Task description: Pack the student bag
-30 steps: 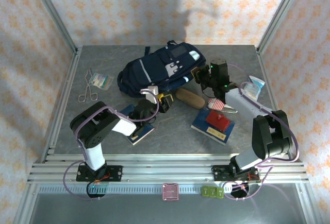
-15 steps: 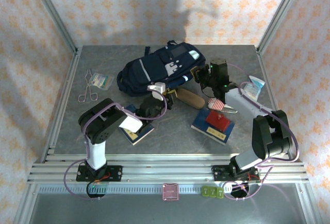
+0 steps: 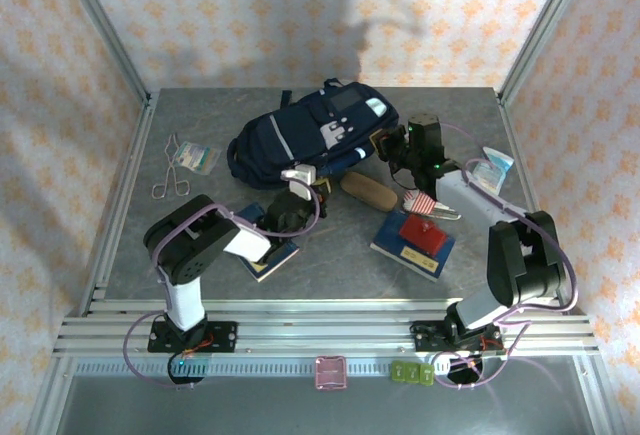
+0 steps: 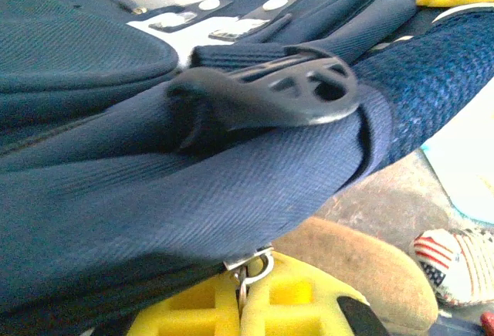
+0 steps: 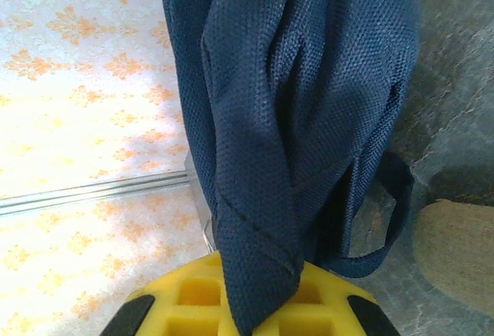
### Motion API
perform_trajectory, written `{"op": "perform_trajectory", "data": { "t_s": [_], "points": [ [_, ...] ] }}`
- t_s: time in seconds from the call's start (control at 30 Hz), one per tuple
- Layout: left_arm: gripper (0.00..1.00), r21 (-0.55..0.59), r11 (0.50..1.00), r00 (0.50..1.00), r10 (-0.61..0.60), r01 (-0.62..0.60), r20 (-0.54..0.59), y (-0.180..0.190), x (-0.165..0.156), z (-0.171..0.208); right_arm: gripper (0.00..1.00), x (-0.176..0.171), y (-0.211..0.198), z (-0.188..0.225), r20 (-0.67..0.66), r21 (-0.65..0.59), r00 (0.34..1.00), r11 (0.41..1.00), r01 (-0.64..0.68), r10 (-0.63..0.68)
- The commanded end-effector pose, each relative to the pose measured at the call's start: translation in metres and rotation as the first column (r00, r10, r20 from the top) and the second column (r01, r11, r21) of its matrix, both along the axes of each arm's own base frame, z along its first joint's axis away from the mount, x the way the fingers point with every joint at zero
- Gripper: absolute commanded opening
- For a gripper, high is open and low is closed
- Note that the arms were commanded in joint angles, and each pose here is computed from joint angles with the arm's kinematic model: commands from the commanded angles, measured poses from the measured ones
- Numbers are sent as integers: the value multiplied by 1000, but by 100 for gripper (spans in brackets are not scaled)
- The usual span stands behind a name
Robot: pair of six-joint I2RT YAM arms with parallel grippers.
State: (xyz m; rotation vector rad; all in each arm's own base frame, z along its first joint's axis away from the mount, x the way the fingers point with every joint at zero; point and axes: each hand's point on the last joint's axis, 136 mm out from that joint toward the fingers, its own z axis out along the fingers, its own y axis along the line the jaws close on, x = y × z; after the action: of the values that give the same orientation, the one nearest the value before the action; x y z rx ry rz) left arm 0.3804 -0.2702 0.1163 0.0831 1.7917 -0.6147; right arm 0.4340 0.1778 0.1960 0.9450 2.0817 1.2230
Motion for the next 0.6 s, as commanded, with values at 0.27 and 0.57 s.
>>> {"op": "perform_trajectory", "data": {
  "t_s": [0.27,0.57],
  "points": [
    [0,134,989,978,85,-60,-191,43,-20,-31,0,48,-58,-6,79,-60,992,993,100,-95],
    [0,245,967,948,145,-74,-283,72,-35,-47,0,97,-101,-42,37,-110,986,980,167,-164]
  ]
}}
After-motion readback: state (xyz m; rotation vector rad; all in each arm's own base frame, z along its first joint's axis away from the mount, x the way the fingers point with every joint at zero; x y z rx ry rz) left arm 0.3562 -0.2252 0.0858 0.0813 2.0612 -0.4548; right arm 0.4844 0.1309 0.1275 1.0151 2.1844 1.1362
